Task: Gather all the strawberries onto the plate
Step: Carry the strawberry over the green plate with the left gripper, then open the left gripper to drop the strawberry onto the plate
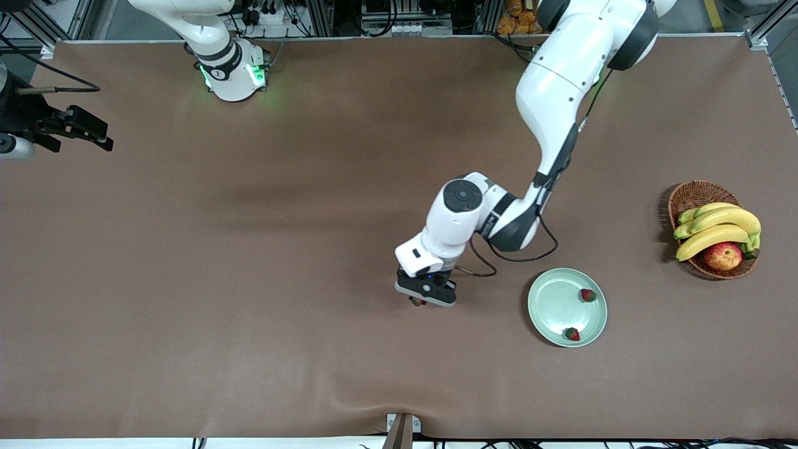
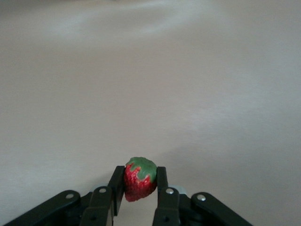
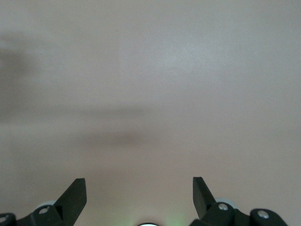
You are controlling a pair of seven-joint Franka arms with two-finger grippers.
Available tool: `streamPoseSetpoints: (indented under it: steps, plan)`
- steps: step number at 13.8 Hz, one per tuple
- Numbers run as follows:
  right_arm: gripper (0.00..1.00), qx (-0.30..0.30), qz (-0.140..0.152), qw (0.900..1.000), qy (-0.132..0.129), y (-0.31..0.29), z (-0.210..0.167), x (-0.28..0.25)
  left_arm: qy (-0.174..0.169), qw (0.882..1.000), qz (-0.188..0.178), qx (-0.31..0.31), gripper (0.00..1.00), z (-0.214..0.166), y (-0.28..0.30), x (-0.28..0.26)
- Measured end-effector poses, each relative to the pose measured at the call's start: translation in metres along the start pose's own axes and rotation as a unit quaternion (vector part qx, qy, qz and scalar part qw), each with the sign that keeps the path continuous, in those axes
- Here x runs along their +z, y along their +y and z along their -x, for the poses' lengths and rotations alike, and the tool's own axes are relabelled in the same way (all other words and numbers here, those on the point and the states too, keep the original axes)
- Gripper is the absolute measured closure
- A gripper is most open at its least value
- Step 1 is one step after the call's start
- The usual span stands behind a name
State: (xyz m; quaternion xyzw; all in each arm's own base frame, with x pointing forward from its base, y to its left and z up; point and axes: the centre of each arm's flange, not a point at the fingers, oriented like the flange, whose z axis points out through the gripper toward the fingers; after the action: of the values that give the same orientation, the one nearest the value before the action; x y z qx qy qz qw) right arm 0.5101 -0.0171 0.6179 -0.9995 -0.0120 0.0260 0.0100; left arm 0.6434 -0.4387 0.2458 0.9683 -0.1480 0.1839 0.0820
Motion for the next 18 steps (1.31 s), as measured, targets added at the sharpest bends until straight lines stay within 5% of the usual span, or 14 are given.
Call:
streamPoseSetpoints:
  steps: [11,18]
  plan:
    - [0.0,-0.047,0.001,0.999,0.005,0.008,-0.041,-0.008,-0.154,0.985,-0.068,-0.04,0.68,0.02,-0.198,-0.062]
    - [0.0,-0.044,0.001,0.999,0.003,0.013,-0.04,-0.007,-0.191,0.978,-0.074,-0.047,0.68,0.053,-0.297,-0.054]
